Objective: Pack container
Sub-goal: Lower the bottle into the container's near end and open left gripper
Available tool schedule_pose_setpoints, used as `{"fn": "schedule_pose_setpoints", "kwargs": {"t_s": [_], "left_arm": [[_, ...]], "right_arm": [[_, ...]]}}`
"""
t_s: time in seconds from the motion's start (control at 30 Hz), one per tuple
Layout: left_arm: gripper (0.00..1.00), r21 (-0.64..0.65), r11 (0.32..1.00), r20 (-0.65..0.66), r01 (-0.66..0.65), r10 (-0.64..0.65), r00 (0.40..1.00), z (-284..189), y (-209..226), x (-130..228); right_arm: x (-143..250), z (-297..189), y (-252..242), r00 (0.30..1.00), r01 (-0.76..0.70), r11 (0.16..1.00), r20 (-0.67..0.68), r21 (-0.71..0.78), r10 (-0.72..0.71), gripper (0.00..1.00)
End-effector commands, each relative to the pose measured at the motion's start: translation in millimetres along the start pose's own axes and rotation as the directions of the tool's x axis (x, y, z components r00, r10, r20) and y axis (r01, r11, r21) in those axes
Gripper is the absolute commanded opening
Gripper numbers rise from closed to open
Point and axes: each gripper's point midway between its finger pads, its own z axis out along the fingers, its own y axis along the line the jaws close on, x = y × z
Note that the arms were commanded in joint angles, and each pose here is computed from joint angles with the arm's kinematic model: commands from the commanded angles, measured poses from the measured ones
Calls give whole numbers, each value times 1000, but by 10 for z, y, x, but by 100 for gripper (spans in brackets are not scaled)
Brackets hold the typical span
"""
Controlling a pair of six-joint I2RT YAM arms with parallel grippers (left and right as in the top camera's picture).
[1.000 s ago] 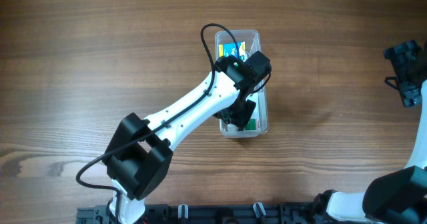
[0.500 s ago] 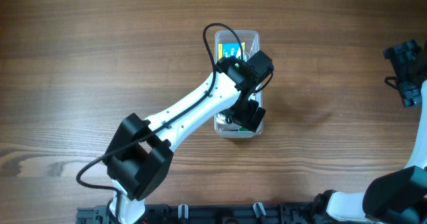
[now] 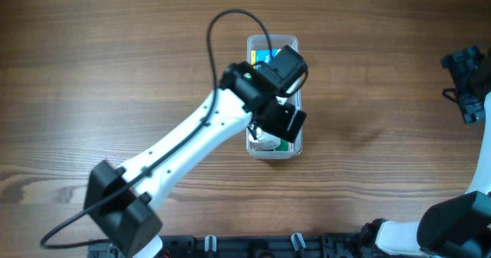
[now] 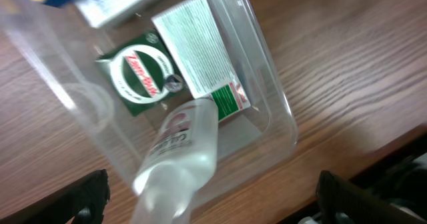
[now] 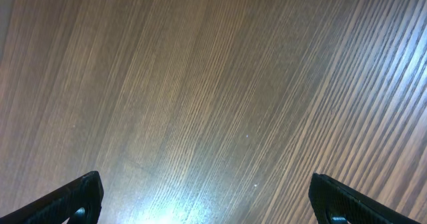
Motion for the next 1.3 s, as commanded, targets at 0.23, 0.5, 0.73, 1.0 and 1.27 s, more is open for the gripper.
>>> {"fn": "schedule_pose_setpoints", "kwargs": {"t_s": [0.23,0.5,0.73,1.0,1.27], "left_arm": [[100,-79,995,-31,63,-66,997,-456,538,260],[87,47,961,-131,273,-265,955,-468,273,434],[87,35,937,-233,346,-329,915,-151,241,431],[75,65,924,-261,377,-349,900,-1,175,368],[67,71,923,-247,379,-352,903,18,172,321]], "right_arm": [[2,23,17,1000,-18,1000,-4,0,18,100],[3,23,16,1000,-18,1000,-4,0,18,100],[2,23,17,1000,-18,1000,-4,0,18,99],[2,23,17,1000,-18,1000,-4,0,18,100],[3,23,16,1000,-17,1000,-4,0,17,100]]}}
